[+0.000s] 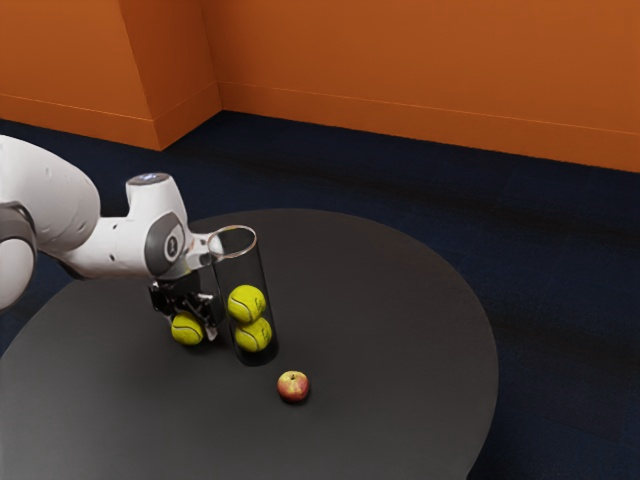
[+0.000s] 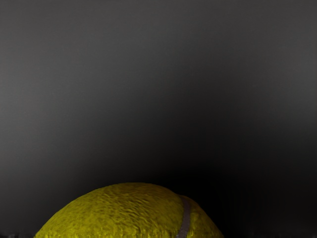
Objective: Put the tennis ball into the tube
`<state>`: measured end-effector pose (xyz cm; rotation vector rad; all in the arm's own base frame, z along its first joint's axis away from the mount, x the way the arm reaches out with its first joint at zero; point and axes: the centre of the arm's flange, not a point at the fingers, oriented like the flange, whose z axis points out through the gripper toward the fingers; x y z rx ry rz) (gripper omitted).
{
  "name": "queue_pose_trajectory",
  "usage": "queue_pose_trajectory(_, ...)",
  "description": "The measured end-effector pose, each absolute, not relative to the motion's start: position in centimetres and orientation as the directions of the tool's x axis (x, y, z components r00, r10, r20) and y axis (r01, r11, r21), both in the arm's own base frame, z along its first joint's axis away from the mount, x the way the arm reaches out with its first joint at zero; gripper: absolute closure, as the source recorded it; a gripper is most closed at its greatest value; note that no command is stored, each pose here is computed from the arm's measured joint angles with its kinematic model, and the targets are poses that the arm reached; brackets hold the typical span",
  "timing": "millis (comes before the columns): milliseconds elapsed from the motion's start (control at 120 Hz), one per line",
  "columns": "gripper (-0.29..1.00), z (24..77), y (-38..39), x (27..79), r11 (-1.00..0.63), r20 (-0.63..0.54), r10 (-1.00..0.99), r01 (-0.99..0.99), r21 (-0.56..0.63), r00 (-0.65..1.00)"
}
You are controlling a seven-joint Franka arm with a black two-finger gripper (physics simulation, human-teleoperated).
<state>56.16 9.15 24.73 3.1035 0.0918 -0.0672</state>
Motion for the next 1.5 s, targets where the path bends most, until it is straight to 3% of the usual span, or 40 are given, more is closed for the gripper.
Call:
queue_pose_trajectory(833, 0.07, 24.5, 10.1, 55.9, -0.997, -0.070, 0.055, 0.058, 0.045, 0.996)
queue_pose_trajectory(1000, 0.24, 24.4, 10.0, 55.9, -0.997, -0.068, 0.057, 0.061, 0.049, 0.996)
queue_pose_trajectory(1133, 0.28, 24.7, 10.1, 56.0, -0.997, -0.063, 0.059, 0.062, 0.051, 0.996)
queue_pose_trajectory(1500, 0.32, 33.7, 14.3, 56.8, -0.996, 0.023, 0.080, 0.079, 0.043, 0.997)
